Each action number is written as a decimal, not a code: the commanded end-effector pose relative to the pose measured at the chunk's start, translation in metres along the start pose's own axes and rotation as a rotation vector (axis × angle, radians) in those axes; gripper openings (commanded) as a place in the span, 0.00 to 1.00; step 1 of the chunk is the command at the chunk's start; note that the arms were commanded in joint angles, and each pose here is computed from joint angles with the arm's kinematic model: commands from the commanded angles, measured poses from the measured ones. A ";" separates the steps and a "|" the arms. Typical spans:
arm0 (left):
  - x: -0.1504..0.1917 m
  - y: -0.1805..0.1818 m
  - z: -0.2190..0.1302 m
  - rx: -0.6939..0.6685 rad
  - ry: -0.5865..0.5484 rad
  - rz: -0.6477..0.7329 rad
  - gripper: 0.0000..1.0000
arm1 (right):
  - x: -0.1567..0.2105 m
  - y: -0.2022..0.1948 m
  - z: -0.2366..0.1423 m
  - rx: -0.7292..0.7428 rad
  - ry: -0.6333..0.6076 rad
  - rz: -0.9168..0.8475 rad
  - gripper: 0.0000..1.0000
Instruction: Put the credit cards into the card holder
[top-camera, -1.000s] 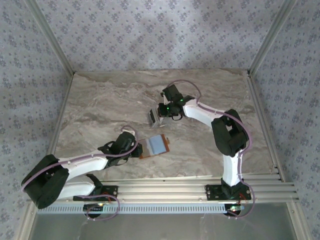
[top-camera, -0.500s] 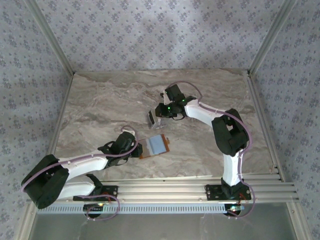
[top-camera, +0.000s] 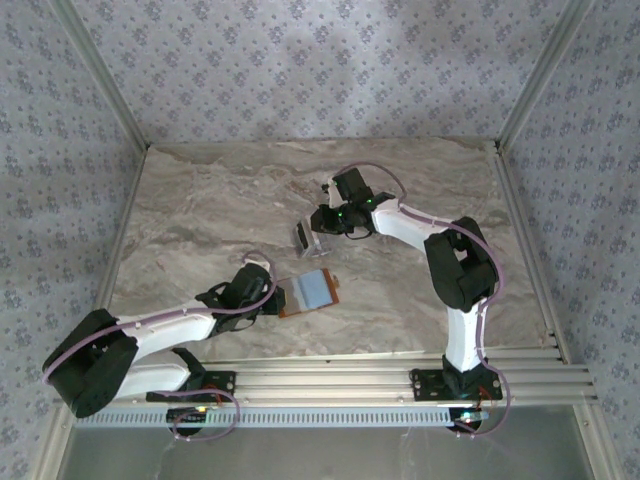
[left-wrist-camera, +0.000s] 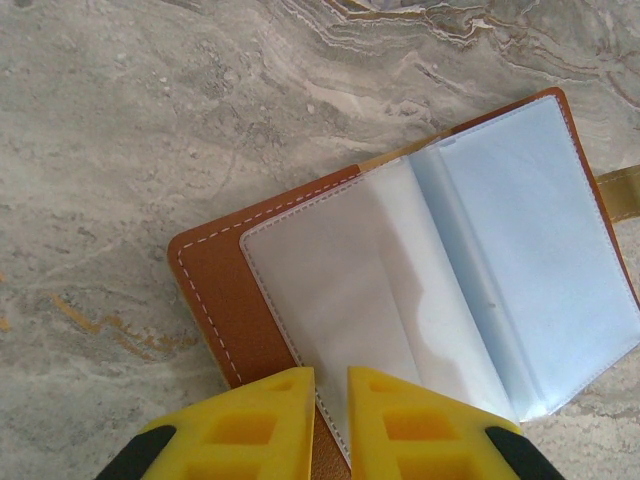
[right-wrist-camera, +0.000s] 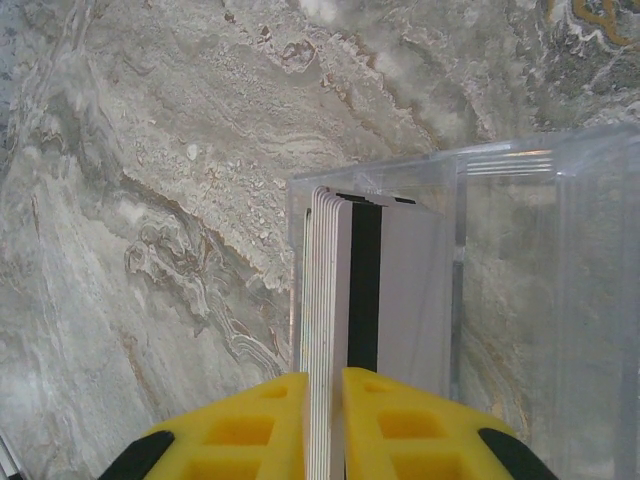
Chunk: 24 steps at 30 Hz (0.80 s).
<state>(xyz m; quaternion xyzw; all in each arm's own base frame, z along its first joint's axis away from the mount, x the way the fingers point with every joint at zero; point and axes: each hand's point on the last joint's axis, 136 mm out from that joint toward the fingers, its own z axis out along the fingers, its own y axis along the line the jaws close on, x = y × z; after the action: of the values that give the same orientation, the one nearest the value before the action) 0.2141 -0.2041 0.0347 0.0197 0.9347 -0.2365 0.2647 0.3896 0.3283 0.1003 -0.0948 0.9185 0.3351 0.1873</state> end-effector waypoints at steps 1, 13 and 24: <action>-0.004 -0.007 -0.003 0.020 -0.006 0.018 0.16 | 0.004 -0.002 0.003 -0.012 0.017 0.014 0.16; -0.004 -0.006 -0.003 0.017 -0.007 0.019 0.17 | 0.002 -0.006 -0.002 0.020 0.001 0.008 0.05; -0.003 -0.005 -0.004 0.015 -0.009 0.018 0.17 | 0.004 -0.007 0.003 0.021 0.014 0.007 0.16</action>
<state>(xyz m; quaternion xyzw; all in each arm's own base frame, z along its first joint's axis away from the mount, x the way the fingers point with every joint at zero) 0.2142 -0.2042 0.0355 0.0197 0.9342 -0.2373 0.2657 0.3904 0.3276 0.1000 -0.0942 0.9190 0.3328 0.1892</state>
